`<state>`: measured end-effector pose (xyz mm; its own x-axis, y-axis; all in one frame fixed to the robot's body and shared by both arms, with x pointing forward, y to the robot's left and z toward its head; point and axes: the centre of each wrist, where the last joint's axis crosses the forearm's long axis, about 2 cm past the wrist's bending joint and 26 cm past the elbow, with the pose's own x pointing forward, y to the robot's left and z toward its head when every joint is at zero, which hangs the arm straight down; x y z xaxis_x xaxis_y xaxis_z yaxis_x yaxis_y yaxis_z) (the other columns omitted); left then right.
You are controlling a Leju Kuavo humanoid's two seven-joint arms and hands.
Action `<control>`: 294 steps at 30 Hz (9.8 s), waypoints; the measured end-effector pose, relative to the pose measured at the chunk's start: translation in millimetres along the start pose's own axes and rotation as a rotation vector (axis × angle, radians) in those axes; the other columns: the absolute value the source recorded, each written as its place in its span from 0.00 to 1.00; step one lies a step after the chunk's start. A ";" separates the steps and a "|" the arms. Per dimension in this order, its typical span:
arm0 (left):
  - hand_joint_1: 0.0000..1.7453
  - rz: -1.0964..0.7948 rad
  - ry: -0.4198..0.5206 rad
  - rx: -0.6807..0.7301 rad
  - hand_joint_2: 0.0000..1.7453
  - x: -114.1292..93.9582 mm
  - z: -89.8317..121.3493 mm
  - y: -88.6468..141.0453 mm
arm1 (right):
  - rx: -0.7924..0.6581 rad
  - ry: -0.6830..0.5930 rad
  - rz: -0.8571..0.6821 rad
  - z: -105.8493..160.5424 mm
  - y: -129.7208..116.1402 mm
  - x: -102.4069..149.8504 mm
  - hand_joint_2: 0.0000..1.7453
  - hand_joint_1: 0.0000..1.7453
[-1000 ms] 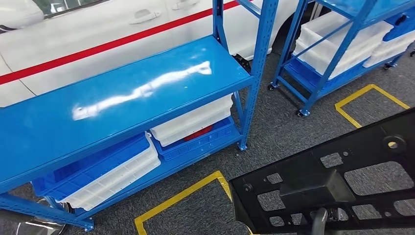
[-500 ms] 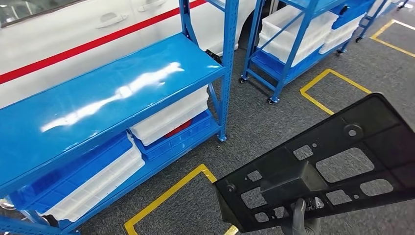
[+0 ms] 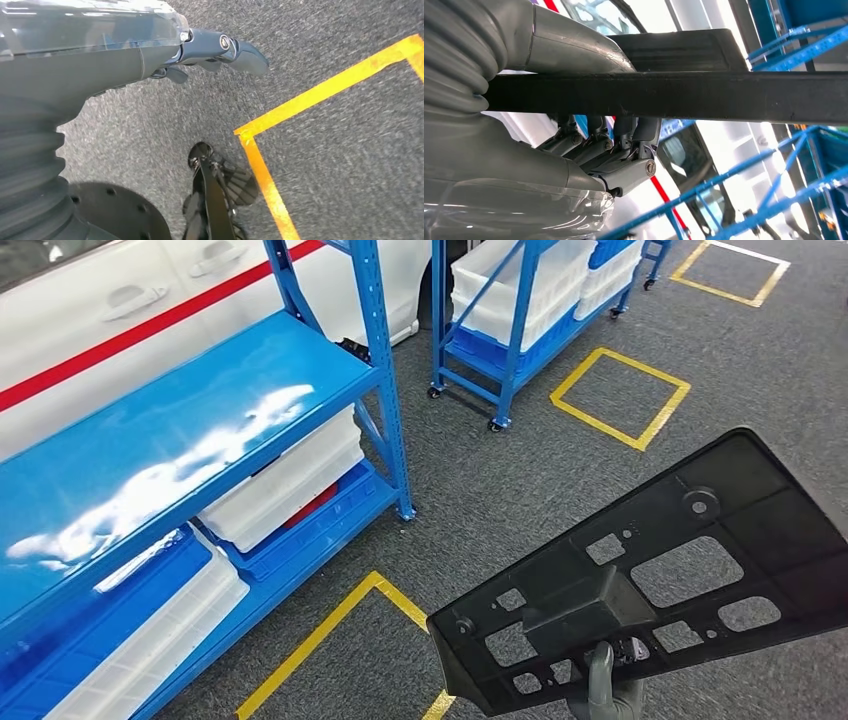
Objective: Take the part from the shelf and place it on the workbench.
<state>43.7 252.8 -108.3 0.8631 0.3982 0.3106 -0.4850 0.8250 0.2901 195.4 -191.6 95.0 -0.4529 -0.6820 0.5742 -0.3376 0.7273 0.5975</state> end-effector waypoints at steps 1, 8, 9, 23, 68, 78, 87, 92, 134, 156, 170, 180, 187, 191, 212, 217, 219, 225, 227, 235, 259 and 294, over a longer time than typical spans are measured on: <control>0.00 0.000 0.002 0.000 1.00 -0.8 0.0 0.4 | -0.001 0.002 0.000 0.5 -0.3 -0.3 1.00 1.00; 0.00 0.008 -0.016 -0.011 1.00 0.3 -0.5 0.7 | -0.007 0.001 -0.008 -0.7 -1.3 -1.3 1.00 1.00; 0.00 0.009 -0.021 -0.014 1.00 0.9 -0.3 -0.1 | -0.008 0.002 -0.008 -0.6 -1.7 -1.1 1.00 1.00; 0.00 0.016 -0.027 -0.044 1.00 -1.3 0.2 -0.5 | 0.006 0.014 0.034 -2.3 -7.1 0.6 1.00 1.00; 0.00 -0.203 -0.153 -0.176 1.00 -11.4 7.0 -9.7 | -0.126 -0.161 0.316 14.8 -24.8 73.9 1.00 1.00; 0.00 -0.211 -0.179 -0.162 1.00 -10.7 5.4 -6.4 | -0.144 -0.170 0.358 19.5 -22.0 81.9 1.00 1.00; 0.00 -0.184 -0.187 -0.192 1.00 -7.7 4.3 -6.6 | -0.150 -0.177 0.377 20.9 -20.0 86.1 1.00 1.00; 0.00 -0.172 -0.190 -0.206 1.00 -7.1 2.6 -3.8 | -0.156 -0.183 0.389 20.4 -18.5 87.3 1.00 1.00; 0.00 -0.154 -0.203 -0.251 1.00 -6.5 0.8 -0.9 | -0.240 -0.145 0.685 15.0 -21.6 89.4 1.00 1.00; 0.00 -0.180 -0.181 -0.293 1.00 1.7 -0.5 -3.4 | 0.190 -0.136 1.085 -217.3 -66.6 124.5 1.00 1.00; 0.00 -0.182 -0.176 -0.298 1.00 0.1 -1.3 -0.9 | 0.137 -0.034 1.323 -244.4 -70.5 122.0 1.00 1.00; 0.00 -0.184 -0.170 -0.301 1.00 0.1 -1.4 -0.8 | 0.065 -0.072 1.322 -242.9 -84.7 133.1 1.00 1.00; 0.00 -0.184 -0.170 -0.301 1.00 0.1 -1.4 -0.8 | 0.078 -0.093 1.314 -240.8 -85.1 135.9 1.00 1.00; 0.00 -0.189 -0.163 -0.292 1.00 -3.1 -2.7 4.1 | 0.077 -0.088 1.313 -238.5 -86.5 135.0 1.00 1.00; 0.00 -0.203 -0.165 -0.317 1.00 -2.3 -1.1 -0.1 | 0.121 -0.188 1.309 -241.9 -70.6 155.7 1.00 1.00; 0.00 -0.205 -0.161 -0.320 1.00 -1.6 -1.0 -0.8 | 0.122 -0.177 1.331 -242.0 -70.3 159.6 1.00 1.00; 0.00 -0.204 -0.157 -0.319 1.00 -2.2 -0.9 -0.6 | 0.123 -0.169 1.349 -243.0 -69.7 159.9 1.00 1.00; 0.00 -0.202 -0.159 -0.316 1.00 -0.8 -0.7 -1.7 | 0.134 -0.180 1.394 -255.3 -64.4 163.3 1.00 1.00; 0.00 -0.201 -0.158 -0.316 1.00 -1.2 -0.3 -2.5 | 0.136 -0.190 1.404 -259.6 -62.2 164.8 1.00 1.00; 0.00 -0.190 -0.148 -0.316 1.00 -3.8 0.8 -3.4 | 0.142 -0.187 1.437 -269.9 -58.3 165.4 1.00 1.00; 0.00 -0.187 -0.159 -0.333 1.00 -2.0 -1.6 0.6 | 0.599 0.123 1.845 -430.4 25.9 207.4 1.00 1.00; 0.00 -0.171 -0.158 -0.333 1.00 -4.4 -3.9 7.1 | 0.668 0.356 2.088 -438.0 -12.5 188.0 1.00 1.00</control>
<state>37.0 258.4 -111.1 0.8825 0.1985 0.4264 -0.2416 0.9692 0.0488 476.0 -362.6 440.6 -0.3401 0.9392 0.0465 0.0972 0.0843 -0.9917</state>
